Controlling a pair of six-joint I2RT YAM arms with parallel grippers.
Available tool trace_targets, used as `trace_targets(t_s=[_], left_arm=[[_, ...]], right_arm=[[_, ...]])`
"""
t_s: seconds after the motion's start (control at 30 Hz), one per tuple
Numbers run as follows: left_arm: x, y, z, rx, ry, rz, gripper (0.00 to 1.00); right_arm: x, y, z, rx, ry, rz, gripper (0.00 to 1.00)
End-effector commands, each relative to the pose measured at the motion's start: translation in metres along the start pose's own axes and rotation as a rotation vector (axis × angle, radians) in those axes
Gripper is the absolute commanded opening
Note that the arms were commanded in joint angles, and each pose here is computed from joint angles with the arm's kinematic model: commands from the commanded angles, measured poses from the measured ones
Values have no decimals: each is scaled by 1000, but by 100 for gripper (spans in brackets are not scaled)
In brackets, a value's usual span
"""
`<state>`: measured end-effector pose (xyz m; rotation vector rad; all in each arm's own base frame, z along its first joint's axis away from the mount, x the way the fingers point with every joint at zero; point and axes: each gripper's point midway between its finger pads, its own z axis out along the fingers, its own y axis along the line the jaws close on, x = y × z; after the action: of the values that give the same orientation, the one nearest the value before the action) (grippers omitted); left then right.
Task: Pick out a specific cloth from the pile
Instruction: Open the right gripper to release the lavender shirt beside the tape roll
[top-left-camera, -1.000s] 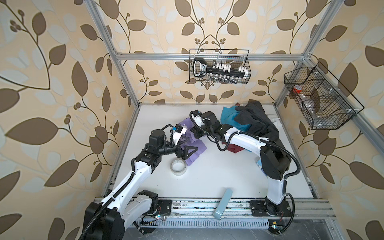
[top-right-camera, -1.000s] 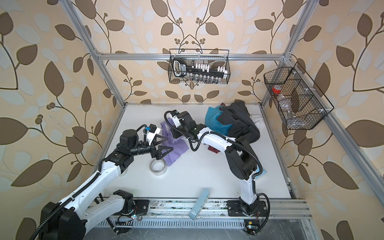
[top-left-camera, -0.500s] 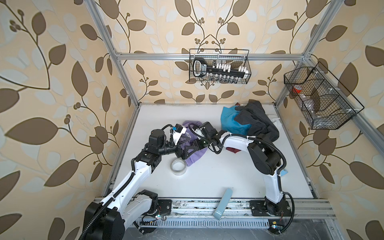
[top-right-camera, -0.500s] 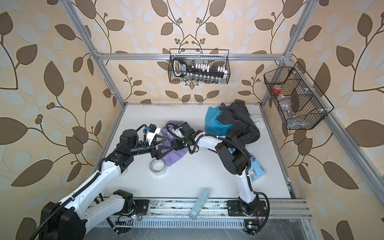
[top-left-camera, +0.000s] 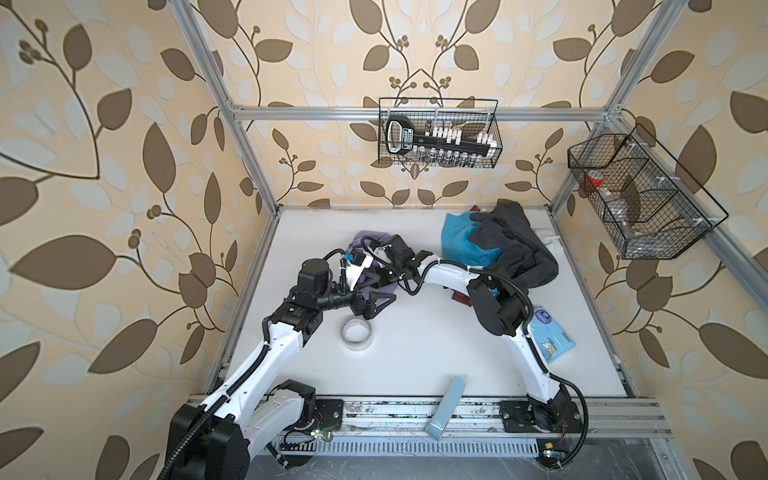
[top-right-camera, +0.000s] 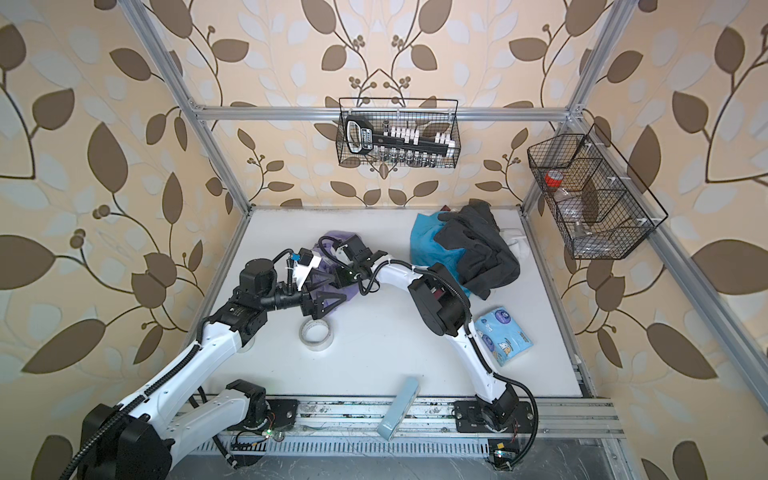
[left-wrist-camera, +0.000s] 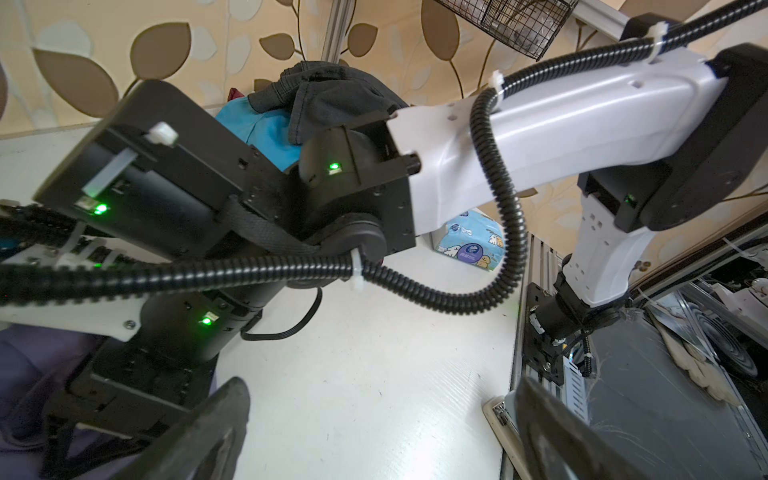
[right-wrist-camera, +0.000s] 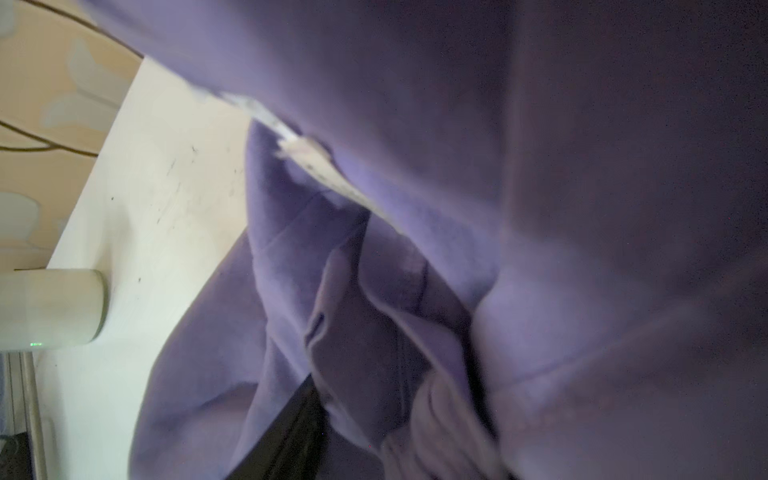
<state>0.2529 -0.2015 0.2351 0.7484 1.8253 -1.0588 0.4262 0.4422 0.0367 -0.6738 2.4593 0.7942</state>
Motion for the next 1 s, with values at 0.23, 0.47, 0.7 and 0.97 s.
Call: trace_targets(t_s=[0.23,0.47,0.7,0.97], left_arm=[[-4,-13,-2,47,-6,53,99],[-4,-16,-2,56,-8,60,99],[-4,-18,-3,62,-10,64,99],[-7,-26,-5,93,-19,80,99]], right_arm=[[-16,12,50,-100,13,39,53],[-29,23,65,-177,-50,53,56],[-37,22,52,-151,-80,21,70],[-59,34,-20,-65,-172,-87,100]])
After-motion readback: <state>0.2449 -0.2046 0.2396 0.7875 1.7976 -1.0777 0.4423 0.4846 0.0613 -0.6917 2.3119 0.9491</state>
